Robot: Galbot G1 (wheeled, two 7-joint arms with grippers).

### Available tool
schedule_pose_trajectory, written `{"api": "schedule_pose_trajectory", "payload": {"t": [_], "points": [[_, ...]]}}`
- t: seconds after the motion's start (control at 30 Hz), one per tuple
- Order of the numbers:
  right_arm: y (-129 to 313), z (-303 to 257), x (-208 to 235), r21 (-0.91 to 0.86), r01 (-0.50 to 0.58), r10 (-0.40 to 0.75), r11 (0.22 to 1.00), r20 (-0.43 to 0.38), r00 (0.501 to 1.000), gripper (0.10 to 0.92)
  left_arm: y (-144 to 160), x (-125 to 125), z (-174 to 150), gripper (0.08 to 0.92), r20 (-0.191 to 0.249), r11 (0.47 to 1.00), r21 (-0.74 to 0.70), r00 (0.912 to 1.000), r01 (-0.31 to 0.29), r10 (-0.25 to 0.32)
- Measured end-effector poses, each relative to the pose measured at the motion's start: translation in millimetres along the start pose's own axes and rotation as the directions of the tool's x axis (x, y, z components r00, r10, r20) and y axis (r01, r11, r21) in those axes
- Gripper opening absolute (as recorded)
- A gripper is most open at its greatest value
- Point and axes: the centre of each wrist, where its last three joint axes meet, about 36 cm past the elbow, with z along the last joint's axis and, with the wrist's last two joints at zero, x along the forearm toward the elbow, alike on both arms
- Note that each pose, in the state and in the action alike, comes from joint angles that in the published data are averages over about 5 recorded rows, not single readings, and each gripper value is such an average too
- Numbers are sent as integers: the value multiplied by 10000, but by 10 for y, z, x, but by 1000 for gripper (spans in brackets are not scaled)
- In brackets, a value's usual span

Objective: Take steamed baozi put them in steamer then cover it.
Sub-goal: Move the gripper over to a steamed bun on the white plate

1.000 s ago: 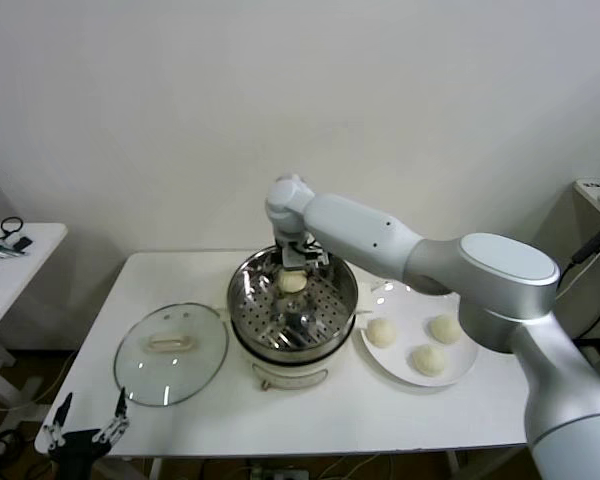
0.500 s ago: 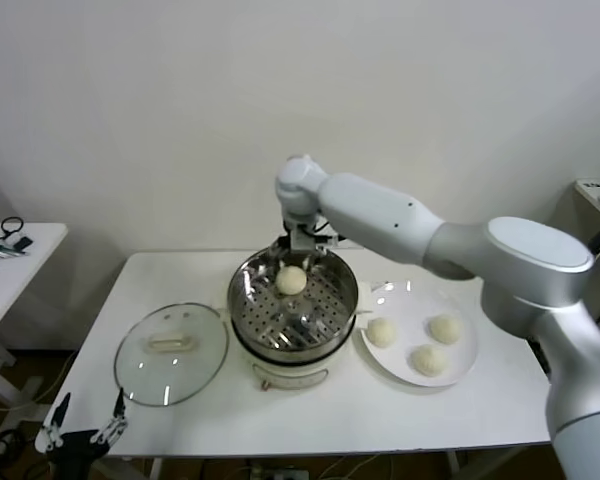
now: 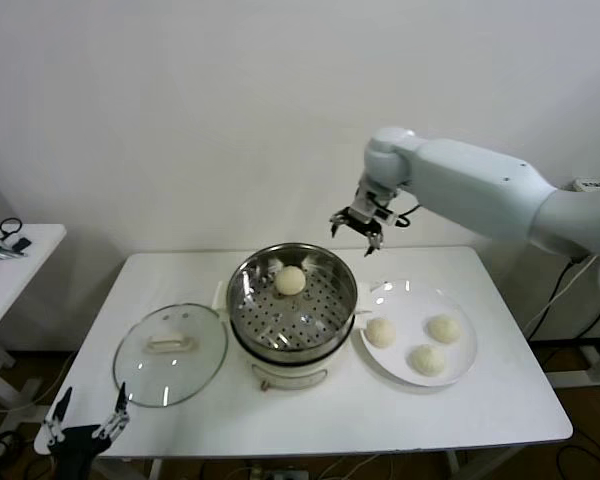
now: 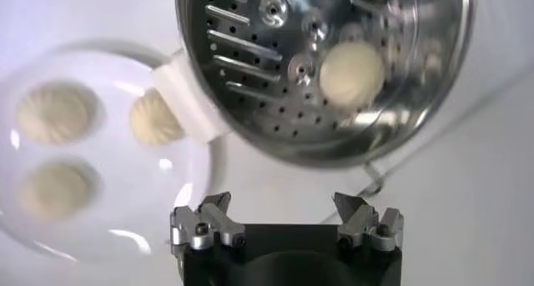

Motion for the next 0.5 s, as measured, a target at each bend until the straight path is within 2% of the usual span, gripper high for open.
{"api": "schedule_pose_trajectory", "payload": {"t": [0.23,0.5], "points": [[441,332,-302,-2973,534,-435,9533,400,9983,823,8,15,-20,823,26,10000,-40,10000,3,-3],[769,382,-788,-4510,1316,-1020,8828,895,9908,823,31,43,-9,823,23,10000,-84,10000,5,-5]]}}
